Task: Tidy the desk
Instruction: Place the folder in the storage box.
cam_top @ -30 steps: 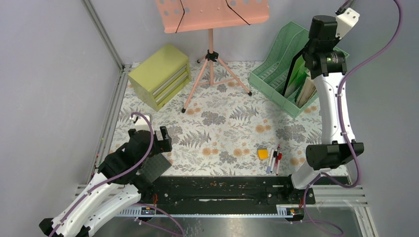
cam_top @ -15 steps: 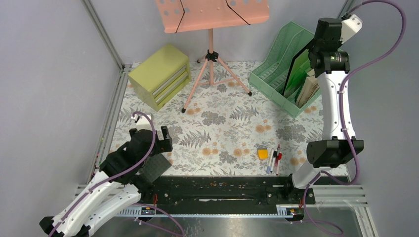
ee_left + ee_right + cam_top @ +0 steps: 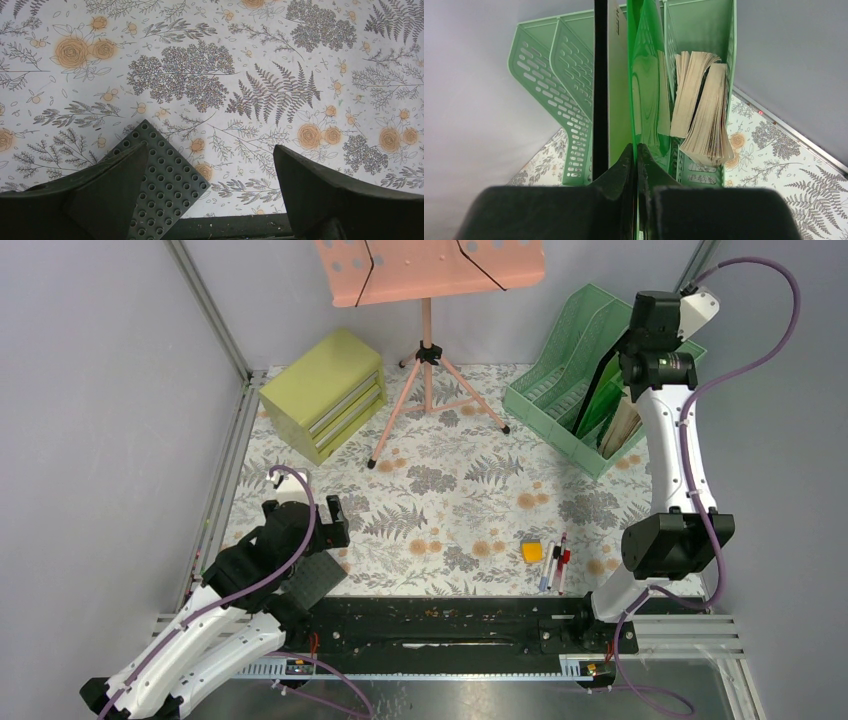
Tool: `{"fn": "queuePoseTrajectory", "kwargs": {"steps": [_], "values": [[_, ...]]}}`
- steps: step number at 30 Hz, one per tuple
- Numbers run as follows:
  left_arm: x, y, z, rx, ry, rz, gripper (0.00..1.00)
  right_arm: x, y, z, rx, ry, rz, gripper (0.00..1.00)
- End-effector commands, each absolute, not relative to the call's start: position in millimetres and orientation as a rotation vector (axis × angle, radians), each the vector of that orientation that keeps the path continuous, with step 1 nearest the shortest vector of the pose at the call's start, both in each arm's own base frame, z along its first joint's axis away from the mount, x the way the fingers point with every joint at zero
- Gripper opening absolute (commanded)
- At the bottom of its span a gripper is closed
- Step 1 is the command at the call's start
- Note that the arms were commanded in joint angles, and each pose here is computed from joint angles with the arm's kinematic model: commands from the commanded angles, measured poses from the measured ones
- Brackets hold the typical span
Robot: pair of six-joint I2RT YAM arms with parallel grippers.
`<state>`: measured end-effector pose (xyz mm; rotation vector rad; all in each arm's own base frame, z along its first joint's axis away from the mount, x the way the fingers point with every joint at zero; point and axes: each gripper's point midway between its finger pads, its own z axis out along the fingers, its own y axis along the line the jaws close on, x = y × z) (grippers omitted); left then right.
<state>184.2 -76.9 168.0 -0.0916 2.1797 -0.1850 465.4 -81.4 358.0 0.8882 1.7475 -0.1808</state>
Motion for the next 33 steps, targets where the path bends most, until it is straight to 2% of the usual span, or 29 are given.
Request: {"fn": "queuePoseTrajectory", "kwargs": {"steps": [1,5,15,20,27,33], "values": [[188.7,-80.3,173.2,-0.108,2.16,-0.205,0.99,471.4,-79.9,373.1,0.886,1.679,-0.132,0.0],[188.5,-80.8,172.5,-0.108,2.162,-0.206,0.99,471.6,-79.4,358.7,0.886,1.713,-0.146,0.02],[188.2,-81.3,172.4,-0.106,2.164,-0.209,0.99,470.6,-68.3,371.4,0.809,1.723,-0.085,0.6],[188.2,-81.6,171.4,-0.102,2.168,-0.207,0.99,462.3,-60.7,387.6,0.784,1.696,-0.024,0.78],[188.2,-81.5,171.5,-0.104,2.167,-0.209,0.99,440.7,-58.9,392.9,0.788,1.675,-0.004,0.81],[188.2,-82.0,171.2,-0.103,2.17,-0.209,0.99,419.6,-47.0,386.3,0.752,1.714,0.053,0.77]]}}
